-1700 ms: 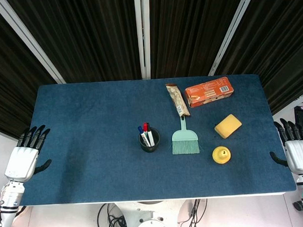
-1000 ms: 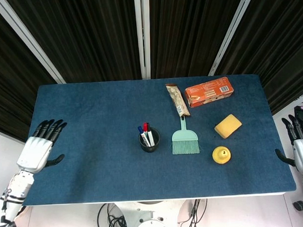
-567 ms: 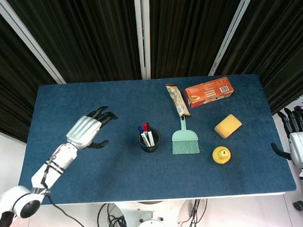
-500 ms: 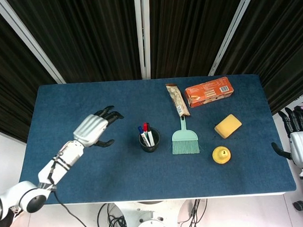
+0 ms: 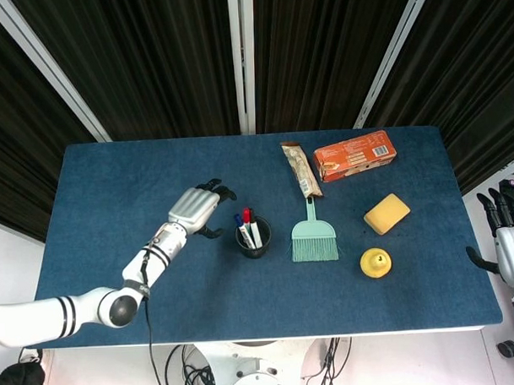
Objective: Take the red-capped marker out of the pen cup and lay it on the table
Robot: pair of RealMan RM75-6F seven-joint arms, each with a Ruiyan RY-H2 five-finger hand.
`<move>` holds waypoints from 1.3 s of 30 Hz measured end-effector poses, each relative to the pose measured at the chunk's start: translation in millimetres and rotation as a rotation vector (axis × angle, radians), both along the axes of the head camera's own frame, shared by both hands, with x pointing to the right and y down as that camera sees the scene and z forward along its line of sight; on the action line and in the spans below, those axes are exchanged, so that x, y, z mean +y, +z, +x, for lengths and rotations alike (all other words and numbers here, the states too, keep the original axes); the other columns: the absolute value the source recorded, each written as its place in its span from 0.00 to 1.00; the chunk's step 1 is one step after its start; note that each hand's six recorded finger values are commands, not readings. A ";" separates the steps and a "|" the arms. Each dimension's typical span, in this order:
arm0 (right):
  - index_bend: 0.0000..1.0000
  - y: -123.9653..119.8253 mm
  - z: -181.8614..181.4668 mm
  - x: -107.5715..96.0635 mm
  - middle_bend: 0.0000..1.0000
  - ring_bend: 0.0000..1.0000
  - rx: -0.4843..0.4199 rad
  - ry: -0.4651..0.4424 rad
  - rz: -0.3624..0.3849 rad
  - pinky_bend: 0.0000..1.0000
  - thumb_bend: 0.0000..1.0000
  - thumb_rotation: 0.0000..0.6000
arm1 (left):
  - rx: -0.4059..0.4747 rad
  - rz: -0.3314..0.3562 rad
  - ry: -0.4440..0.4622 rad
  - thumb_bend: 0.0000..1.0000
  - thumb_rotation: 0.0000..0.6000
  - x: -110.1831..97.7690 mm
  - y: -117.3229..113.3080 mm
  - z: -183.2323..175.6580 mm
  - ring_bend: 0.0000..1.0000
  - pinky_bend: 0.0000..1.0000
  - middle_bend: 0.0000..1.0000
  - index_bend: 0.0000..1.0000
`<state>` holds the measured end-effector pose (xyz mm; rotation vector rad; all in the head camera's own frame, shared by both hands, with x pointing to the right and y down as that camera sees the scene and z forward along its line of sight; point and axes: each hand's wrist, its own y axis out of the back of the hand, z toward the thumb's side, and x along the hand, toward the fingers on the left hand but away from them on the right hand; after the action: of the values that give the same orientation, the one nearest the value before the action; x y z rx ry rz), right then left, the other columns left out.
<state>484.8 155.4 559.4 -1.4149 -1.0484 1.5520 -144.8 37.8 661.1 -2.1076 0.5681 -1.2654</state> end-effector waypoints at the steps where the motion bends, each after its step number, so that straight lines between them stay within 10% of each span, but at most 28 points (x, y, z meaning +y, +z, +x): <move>1: 0.00 1.0 0.6 0.6 0.00 0.00 0.001 0.005 -0.007 0.00 0.18 1.00 | -0.009 -0.005 -0.009 0.26 1.00 -1.1 2.9 1.5 0.06 0.21 0.19 0.25; 39: 0.00 10.3 17.9 4.2 0.00 0.00 0.024 0.068 -0.078 0.00 0.18 1.00 | 0.016 -0.121 -0.095 0.37 1.00 -12.3 16.2 39.8 0.09 0.19 0.23 0.45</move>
<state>502.7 159.5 569.8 -1.4220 -1.0412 1.6708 -105.0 25.5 677.4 -2.2140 0.6192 -1.3677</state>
